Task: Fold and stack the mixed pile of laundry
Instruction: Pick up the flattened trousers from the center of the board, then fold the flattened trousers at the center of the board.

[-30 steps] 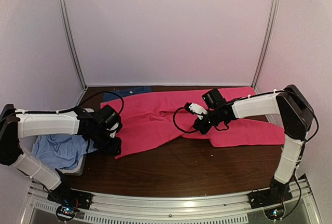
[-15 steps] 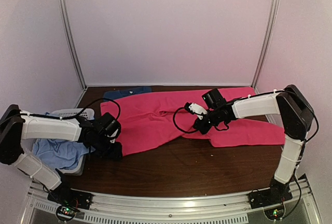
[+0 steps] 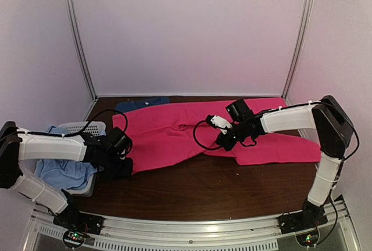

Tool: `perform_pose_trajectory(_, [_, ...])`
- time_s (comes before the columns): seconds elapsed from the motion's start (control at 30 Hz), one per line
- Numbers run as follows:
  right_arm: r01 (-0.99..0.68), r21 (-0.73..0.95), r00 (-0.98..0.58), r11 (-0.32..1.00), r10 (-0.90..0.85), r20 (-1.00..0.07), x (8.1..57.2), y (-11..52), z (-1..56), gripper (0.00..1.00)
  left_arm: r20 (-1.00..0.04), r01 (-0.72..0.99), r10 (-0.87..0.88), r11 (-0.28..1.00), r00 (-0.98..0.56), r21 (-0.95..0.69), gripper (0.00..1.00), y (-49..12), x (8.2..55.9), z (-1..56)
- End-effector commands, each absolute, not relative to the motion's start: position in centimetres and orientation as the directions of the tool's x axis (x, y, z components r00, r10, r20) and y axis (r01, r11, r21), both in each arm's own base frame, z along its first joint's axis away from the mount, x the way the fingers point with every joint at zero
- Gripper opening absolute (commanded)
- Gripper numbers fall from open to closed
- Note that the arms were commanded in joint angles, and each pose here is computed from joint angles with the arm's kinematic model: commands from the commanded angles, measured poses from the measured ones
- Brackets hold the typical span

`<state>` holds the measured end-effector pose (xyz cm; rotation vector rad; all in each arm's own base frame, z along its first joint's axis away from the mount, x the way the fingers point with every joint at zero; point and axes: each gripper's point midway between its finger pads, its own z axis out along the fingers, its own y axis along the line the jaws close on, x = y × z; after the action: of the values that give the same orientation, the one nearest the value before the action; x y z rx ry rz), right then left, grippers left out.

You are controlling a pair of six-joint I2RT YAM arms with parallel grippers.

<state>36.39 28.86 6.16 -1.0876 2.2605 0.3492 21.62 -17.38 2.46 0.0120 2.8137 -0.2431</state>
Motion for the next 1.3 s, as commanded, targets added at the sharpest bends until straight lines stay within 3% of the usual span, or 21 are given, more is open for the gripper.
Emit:
perform_pose_trajectory(0.0, [-0.786, -0.058, -0.448, 0.615, -0.633, -0.632, 34.4, 29.6, 9.1, 0.0, -0.427, 0.024, -0.023, 0.994, -0.904, -0.106, 0.0, -16.0, 23.2, 8.1])
perform_pose_trajectory(0.23, [-0.746, -0.147, -0.42, 0.65, -0.63, -0.653, 35.4, 29.1, 13.3, 0.0, -0.52, 0.003, -0.031, 0.998, -0.854, -0.063, 0.0, -14.2, 26.8, 14.2])
perform_pose_trajectory(0.4, [-0.717, -0.229, -0.351, 0.658, -0.625, -0.698, 38.9, 30.0, 18.1, 0.0, -0.624, -0.053, -0.091, 0.995, -0.776, -0.079, 0.0, -11.9, 31.4, 19.1])
perform_pose_trajectory(0.6, [-0.722, -0.302, -0.298, 0.623, -0.673, -0.677, 44.1, 31.7, 19.8, 0.0, -0.684, -0.126, -0.123, 0.991, -0.719, -0.046, 0.0, -9.2, 36.9, 22.1])
perform_pose_trajectory(0.8, [-0.719, -0.329, -0.297, 0.613, -0.698, -0.651, 50.2, 32.6, 18.8, 0.0, -0.694, -0.202, -0.162, 0.979, -0.702, -0.024, 0.0, -6.6, 41.8, 21.8])
perform_pose_trajectory(1.27, [-0.629, -0.396, -0.161, 0.669, -0.61, -0.776, 60.1, 36.7, 16.9, 0.0, -0.684, -0.325, -0.161, 0.938, -0.711, 0.117, 0.0, -3.3, 49.2, 17.4])
